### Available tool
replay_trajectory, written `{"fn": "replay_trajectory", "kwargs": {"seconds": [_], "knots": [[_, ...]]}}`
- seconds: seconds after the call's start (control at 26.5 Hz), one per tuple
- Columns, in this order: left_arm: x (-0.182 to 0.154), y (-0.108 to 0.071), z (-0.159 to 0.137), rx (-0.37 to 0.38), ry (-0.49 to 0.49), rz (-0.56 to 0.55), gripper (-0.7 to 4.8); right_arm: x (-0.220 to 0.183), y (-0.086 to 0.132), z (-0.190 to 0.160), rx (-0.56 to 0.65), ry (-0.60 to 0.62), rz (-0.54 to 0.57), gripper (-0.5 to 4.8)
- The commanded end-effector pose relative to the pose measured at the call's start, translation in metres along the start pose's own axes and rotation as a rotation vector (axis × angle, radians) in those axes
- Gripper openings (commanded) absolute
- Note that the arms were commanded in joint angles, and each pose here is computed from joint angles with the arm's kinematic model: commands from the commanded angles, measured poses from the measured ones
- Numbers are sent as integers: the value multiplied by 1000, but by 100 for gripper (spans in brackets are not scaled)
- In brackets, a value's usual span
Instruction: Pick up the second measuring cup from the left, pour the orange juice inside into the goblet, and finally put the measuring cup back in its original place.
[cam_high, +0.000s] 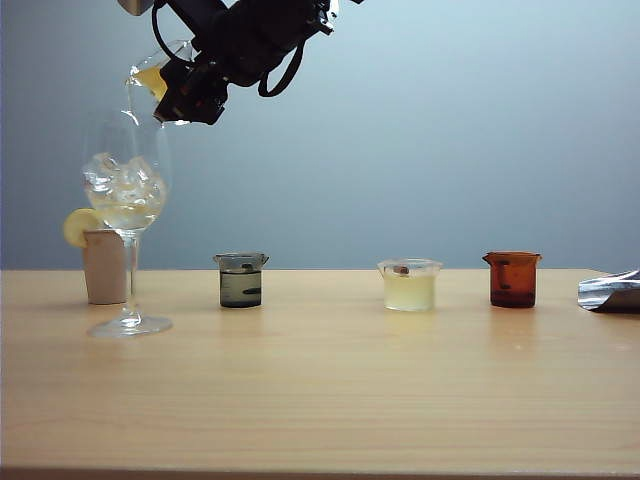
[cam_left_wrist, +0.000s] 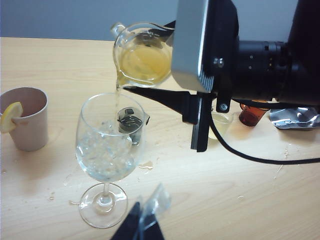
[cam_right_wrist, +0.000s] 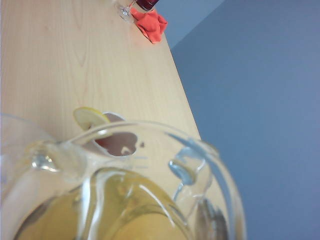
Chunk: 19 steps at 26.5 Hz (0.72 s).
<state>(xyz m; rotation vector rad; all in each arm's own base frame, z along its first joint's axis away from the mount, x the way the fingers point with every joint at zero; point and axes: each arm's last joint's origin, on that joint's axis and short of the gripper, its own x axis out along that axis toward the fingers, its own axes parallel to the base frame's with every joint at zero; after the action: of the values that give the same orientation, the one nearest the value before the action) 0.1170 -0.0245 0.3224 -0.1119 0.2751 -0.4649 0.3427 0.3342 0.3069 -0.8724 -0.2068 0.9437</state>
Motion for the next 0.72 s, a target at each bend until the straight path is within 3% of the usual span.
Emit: {"fn": "replay_trajectory", "kwargs": {"seconds": [0.04,0.72], "knots": [[-2,-1,3,2,-14,-5,-5,-3,-7,9,-34,-24,-54,-1],[-2,-1,3,2,-15,-5,-5,-2,-5,10,-113,-13,-55,-1]]}}
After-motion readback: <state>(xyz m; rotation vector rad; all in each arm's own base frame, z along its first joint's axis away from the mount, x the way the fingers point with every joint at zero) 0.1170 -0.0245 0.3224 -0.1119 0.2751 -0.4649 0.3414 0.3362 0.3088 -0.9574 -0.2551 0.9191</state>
